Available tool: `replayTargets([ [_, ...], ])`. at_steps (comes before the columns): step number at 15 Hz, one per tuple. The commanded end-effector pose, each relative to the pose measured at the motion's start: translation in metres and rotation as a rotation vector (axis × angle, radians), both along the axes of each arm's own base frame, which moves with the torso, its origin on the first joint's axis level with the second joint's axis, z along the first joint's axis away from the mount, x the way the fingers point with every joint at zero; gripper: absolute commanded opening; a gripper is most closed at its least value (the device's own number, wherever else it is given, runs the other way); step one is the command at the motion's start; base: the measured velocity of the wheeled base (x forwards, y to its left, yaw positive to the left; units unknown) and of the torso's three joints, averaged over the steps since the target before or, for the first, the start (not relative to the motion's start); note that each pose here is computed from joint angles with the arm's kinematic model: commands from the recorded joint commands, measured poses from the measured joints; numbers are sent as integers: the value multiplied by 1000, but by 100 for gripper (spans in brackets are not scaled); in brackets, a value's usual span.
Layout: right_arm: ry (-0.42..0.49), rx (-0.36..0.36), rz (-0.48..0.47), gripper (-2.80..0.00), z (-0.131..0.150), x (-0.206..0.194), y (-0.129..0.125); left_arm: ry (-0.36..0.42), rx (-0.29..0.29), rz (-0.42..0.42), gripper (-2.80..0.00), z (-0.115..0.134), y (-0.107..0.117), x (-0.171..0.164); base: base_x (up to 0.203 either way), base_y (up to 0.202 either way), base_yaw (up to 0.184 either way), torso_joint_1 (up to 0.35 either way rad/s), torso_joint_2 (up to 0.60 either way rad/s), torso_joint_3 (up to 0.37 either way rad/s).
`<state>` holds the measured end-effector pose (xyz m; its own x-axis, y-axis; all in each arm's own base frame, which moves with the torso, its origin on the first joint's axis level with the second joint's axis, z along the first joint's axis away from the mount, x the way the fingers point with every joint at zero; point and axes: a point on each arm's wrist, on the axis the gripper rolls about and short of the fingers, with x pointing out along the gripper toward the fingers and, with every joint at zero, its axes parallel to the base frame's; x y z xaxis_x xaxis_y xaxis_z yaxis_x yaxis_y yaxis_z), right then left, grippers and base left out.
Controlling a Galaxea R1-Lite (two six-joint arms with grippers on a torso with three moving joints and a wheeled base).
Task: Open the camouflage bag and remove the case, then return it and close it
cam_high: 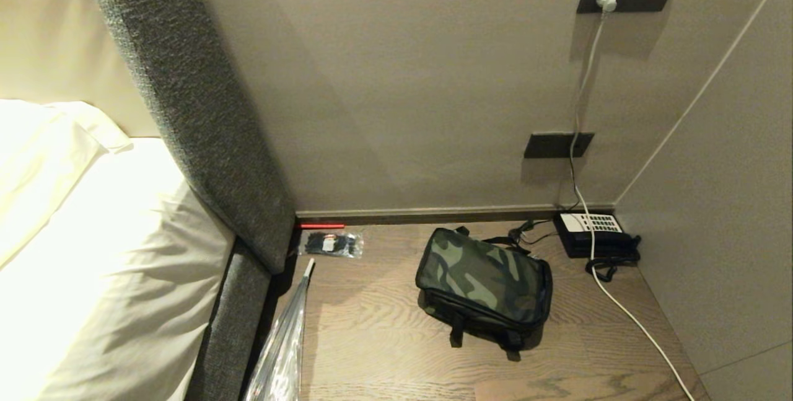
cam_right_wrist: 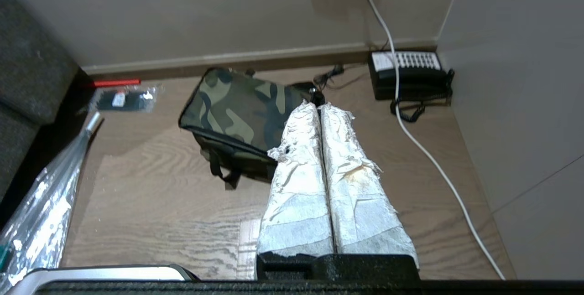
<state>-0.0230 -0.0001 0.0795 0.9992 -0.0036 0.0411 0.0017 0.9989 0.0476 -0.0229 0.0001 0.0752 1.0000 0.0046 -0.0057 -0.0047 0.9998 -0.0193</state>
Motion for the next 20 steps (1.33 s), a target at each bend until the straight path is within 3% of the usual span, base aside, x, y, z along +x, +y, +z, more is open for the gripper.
replayTargets([
  [1, -17, 0, 1, -280, -4, -1, 0, 0, -1, 1, -280, 0, 0, 0, 0, 0, 0, 2, -5, 210],
  [20, -17, 0, 1, -280, -4, -1, 0, 0, -1, 0, -280, 0, 0, 0, 0, 0, 0, 3, 2, 204],
])
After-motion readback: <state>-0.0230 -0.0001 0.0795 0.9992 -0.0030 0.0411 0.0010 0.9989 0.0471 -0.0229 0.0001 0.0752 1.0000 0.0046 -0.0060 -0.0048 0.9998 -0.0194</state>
